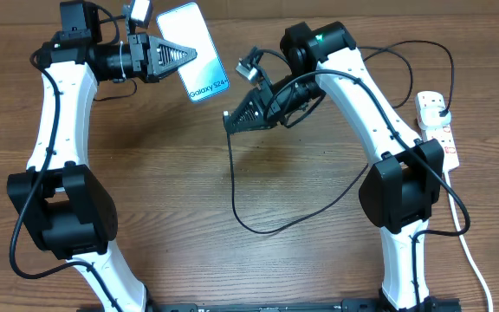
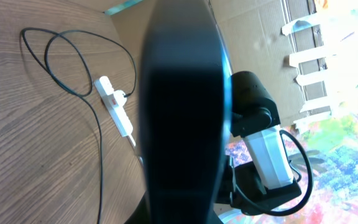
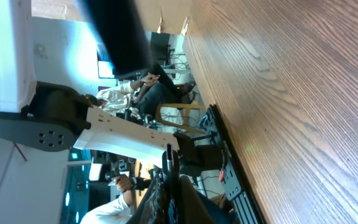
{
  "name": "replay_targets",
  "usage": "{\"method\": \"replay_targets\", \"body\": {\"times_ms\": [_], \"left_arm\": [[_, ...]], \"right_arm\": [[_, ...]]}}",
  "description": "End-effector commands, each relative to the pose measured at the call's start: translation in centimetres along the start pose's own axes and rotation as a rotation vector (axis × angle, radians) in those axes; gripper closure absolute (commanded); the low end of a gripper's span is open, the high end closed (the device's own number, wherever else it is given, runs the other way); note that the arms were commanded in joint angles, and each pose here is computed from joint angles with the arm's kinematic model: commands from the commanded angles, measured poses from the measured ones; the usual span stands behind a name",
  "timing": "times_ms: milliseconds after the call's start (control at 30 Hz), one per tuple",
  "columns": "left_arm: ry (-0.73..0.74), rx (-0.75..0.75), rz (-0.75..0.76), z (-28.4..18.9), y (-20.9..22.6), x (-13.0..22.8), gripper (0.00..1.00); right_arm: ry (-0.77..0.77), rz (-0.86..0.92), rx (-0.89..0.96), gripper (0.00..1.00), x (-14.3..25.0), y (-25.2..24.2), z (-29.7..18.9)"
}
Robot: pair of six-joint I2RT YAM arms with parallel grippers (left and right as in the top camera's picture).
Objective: Plug charger to phone and switch on socket
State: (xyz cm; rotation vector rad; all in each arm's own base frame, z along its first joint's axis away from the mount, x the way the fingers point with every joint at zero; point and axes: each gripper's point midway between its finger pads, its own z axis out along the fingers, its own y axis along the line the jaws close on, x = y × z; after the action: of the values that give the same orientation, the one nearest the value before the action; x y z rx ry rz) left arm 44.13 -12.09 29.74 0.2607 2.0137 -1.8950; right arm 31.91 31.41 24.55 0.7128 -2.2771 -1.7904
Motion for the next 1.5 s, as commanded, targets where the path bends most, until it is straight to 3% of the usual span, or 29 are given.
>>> {"method": "replay_targets", "body": {"times_ms": [0,100,567,800,967,1067,1200,1267,1467], "left_arm": [[0.007,-0.078,0.004,0.2,0.8,0.5,0.96],[0.03,-0.268,-0.102,-0.3,3.9,2.1,0.96],[0.101,-0.324,-0.118,-0.1,4.5,4.5,0.96],[0.257,-0.41,-0.127,3.8,5.2,7.9,0.96],[0.274,-0.236,-0.055,6.5,2.4,8.2,0.96],[0.2,-0.144,-0.025,5.2,1.2,6.4,0.96],[0.086,0.091,0.069,3.6,-2.4,3.8,0.96],[0.079,0.085,0.058,3.3,-2.3,3.1,0.96],[0.115,0.102,0.073,4.9,-2.6,3.6,0.96]], "right_arm": [[-0.022,-0.069,0.014,0.96,-0.2,-0.1,-1.1],[-0.042,-0.052,0.028,0.96,-0.5,-0.5,-2.1],[-0.144,-0.017,0.16,0.96,-0.4,-1.1,-7.8],[-0.139,-0.034,0.269,0.96,0.8,0.2,-8.4],[-0.116,-0.06,0.319,0.96,3.3,2.0,-7.8],[-0.11,-0.068,0.32,0.96,5.8,3.0,-7.7],[-0.087,-0.09,0.256,0.96,7.2,3.3,-6.6],[-0.075,-0.148,0.138,0.96,7.4,4.1,-4.8],[-0.046,-0.204,0.055,0.96,7.0,3.0,-1.2]]}}
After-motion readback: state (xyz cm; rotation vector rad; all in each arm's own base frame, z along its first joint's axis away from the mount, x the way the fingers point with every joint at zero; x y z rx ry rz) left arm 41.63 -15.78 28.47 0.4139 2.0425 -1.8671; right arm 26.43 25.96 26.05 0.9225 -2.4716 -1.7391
